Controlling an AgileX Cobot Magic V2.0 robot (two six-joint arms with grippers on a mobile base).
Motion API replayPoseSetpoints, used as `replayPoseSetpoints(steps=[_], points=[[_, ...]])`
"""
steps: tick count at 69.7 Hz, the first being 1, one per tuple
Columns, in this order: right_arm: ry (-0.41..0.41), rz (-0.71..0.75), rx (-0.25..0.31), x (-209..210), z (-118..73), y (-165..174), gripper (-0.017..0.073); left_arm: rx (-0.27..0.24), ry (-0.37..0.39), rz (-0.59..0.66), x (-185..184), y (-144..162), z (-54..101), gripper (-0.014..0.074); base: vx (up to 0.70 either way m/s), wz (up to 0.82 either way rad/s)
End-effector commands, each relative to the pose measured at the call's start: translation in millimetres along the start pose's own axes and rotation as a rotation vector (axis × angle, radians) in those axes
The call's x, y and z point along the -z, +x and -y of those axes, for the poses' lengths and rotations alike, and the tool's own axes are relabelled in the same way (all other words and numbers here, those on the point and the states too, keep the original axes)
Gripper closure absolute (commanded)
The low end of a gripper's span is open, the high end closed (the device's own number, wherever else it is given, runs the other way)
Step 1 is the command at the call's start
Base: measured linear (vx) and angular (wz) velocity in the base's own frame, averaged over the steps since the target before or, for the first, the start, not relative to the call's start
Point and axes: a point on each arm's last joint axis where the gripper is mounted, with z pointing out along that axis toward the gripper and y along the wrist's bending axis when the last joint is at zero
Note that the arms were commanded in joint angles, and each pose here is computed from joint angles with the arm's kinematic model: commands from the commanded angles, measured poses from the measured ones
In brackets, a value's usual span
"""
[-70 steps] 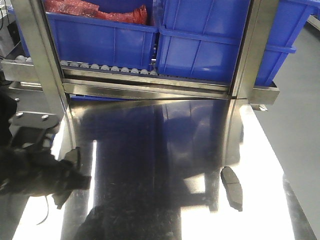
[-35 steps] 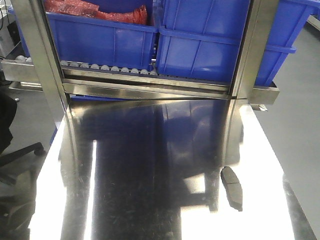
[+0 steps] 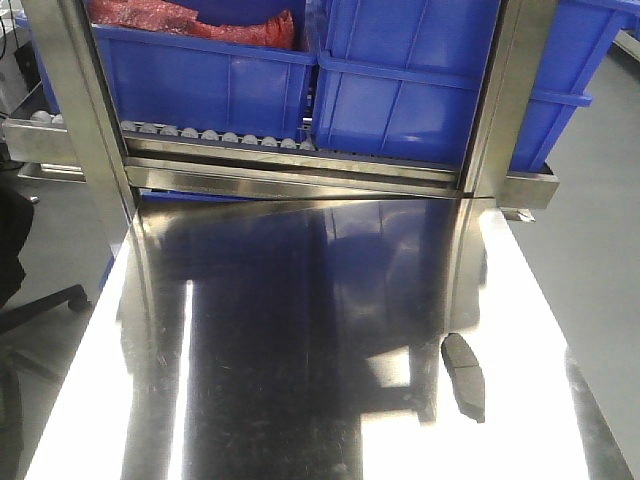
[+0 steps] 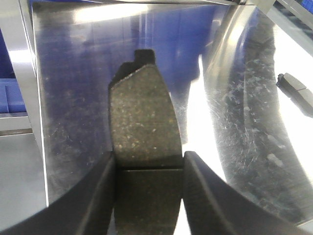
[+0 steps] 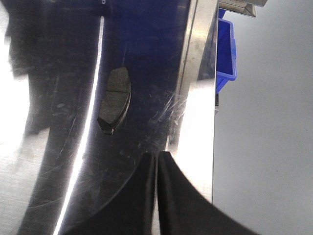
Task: Move and align brake pads A on conveyor
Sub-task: 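Move the right gripper down over the other grey pad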
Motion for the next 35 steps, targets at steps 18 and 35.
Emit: replayPoseSetpoints(steps=[18, 35], points=[[0.014, 0.082, 0.006, 3.9, 1.7, -13.0, 0.0563, -0.004, 0.044, 0.110, 4.7, -15.9, 5.4, 0.0430, 0.00, 0.00], [0.014, 0.082, 0.006, 3.9, 1.7, -13.0, 0.0563, -0.004, 0.044, 0.110, 4.7, -15.9, 5.4, 0.0430, 0.00, 0.00]])
